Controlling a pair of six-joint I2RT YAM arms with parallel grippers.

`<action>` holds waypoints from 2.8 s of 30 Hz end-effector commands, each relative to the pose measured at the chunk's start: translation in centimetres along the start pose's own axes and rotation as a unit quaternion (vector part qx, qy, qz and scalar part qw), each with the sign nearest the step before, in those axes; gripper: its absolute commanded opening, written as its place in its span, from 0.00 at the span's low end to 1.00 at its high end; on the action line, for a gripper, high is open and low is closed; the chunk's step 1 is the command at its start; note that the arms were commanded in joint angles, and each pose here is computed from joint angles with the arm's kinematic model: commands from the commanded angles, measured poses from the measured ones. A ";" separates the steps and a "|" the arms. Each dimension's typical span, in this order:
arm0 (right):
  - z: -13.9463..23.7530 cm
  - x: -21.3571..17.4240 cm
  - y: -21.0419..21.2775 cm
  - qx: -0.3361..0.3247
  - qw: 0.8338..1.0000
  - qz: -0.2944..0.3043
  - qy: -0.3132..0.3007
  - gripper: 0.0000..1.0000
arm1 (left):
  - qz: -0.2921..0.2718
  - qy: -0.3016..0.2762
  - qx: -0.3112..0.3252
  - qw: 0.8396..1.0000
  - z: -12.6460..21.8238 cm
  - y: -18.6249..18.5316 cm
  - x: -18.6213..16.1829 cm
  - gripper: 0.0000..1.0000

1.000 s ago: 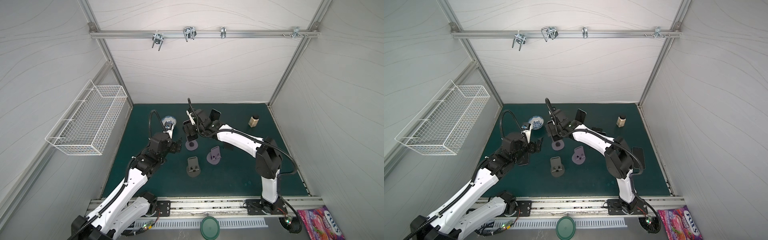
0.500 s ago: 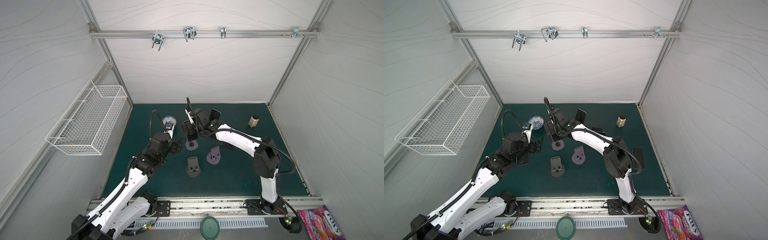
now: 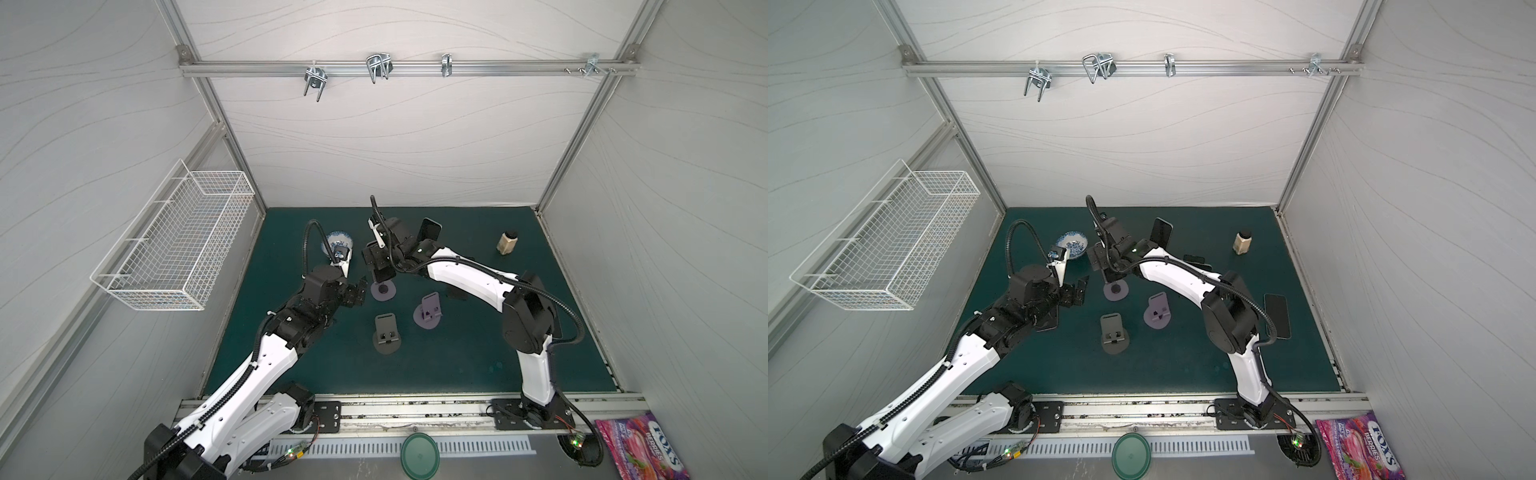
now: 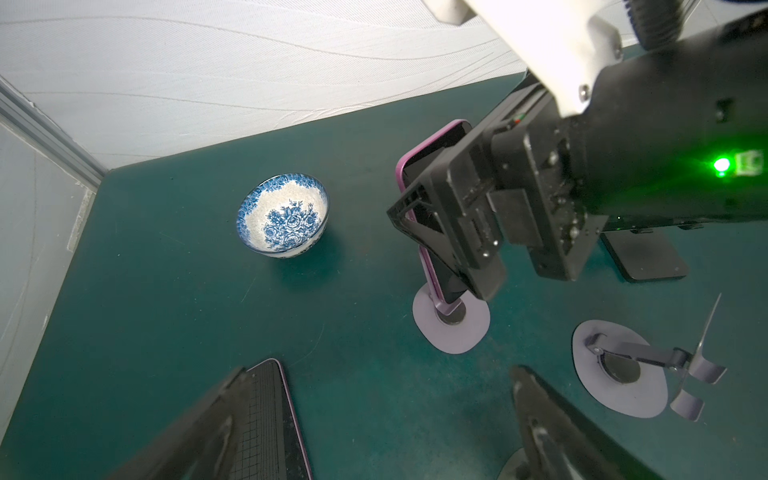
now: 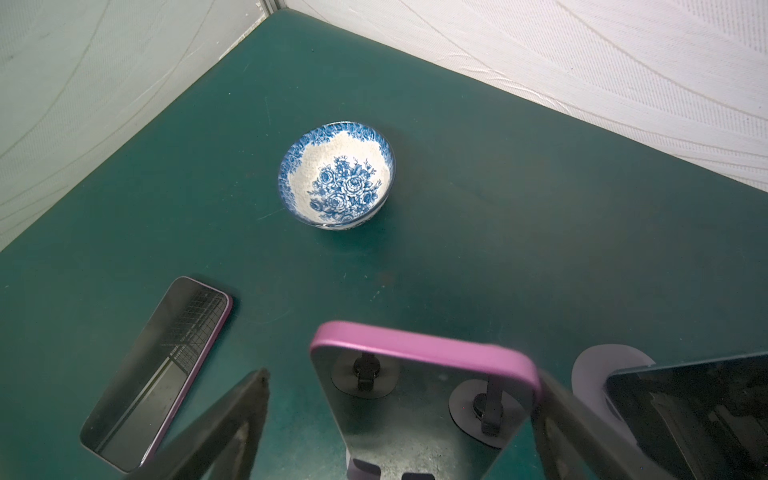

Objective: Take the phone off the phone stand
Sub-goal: 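Lower the open right gripper toward the upright pink phone's top edge, then lower the right gripper fingers down around the pink phone's top edge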

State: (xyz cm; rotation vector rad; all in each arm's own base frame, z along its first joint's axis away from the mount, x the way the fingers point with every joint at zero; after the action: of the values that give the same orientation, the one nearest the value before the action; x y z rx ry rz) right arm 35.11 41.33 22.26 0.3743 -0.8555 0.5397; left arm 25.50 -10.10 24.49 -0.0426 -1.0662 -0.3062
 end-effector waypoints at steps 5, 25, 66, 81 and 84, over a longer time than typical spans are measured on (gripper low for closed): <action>-0.8 0.0 0.5 0.003 1.000 0.009 0.002 0.98 | -0.005 -0.018 0.008 1.000 0.0 0.0 0.7 0.98; -1.5 -0.5 0.4 0.002 1.000 0.007 0.009 0.96 | -0.009 -0.024 0.012 1.000 0.3 0.1 0.8 0.99; -1.4 -0.6 -0.2 0.010 1.000 -0.007 0.001 0.80 | -0.012 -0.024 0.015 1.000 0.4 0.0 0.8 0.99; -0.9 0.3 0.2 0.021 1.000 0.001 -0.013 0.77 | -0.016 -0.022 0.026 0.999 0.2 0.3 0.8 0.98; -0.6 0.3 0.2 0.022 1.000 0.000 -0.011 0.77 | -0.016 -0.021 0.024 0.999 0.1 0.2 0.8 0.98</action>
State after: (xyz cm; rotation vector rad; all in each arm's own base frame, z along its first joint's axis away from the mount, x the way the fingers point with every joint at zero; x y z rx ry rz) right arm 35.55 41.90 20.35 0.3927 -0.8291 0.5510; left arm 25.41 -9.81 24.30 0.0142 -1.0709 -0.3121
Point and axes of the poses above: each gripper's point midway between its finger pads, its own z axis back along the fingers, its own y axis along the line the jaws close on, x = y × z, the point moved 5 cm from there along z, back along the fingers, and after that the axes turned 3 degrees about -z, right-handed, at the moved point
